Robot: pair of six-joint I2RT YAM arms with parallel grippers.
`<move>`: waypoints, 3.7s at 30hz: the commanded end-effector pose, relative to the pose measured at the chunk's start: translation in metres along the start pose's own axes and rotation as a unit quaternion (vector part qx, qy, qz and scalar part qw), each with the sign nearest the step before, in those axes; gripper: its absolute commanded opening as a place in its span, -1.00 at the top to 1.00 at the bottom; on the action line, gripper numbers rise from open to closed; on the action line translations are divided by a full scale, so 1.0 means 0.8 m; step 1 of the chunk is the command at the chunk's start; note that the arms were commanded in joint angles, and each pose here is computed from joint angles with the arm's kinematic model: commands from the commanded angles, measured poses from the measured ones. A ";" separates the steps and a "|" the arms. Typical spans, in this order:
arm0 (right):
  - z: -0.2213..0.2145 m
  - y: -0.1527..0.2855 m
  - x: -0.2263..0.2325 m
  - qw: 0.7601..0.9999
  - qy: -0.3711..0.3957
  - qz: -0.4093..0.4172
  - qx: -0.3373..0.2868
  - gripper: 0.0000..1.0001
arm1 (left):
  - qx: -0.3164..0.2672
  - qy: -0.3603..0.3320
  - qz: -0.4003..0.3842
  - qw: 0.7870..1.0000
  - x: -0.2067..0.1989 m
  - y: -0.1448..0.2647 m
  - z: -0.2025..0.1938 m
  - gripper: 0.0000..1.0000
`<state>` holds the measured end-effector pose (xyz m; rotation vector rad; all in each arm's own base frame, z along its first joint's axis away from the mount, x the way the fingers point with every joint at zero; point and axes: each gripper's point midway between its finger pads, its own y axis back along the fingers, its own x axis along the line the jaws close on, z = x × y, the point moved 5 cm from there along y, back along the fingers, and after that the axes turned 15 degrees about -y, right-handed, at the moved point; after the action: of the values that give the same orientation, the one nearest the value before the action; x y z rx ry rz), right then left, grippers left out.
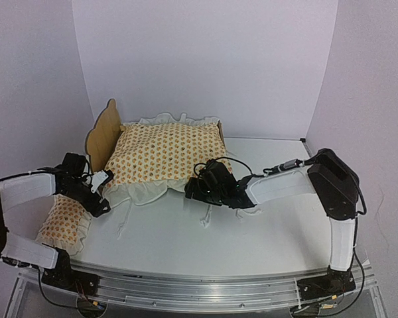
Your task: Set up the pet bed
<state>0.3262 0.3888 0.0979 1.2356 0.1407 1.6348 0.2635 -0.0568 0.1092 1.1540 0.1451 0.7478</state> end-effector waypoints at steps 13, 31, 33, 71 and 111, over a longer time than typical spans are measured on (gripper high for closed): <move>0.045 -0.011 0.020 0.994 -0.045 0.090 -0.037 0.85 | -0.101 0.026 -0.076 0.992 0.017 -0.021 0.054 0.78; 0.076 0.075 0.014 0.971 0.054 0.107 0.207 1.00 | -0.013 -0.073 0.064 0.995 0.103 0.052 0.033 1.00; 0.075 0.069 0.002 0.971 0.047 0.092 0.214 1.00 | 0.007 -0.081 0.069 0.994 0.104 0.041 0.020 1.00; 0.068 0.118 0.025 0.950 0.132 0.130 0.251 -0.51 | 0.202 0.063 -0.028 0.977 0.059 0.055 -0.120 -0.52; 0.087 0.133 0.060 0.961 0.162 0.129 0.183 -0.52 | -0.317 0.051 0.019 0.947 0.172 0.364 0.244 1.00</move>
<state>0.3056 0.3492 0.2184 1.3243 0.5814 2.1426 0.2984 -0.0167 0.4872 0.6165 -0.1438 0.9953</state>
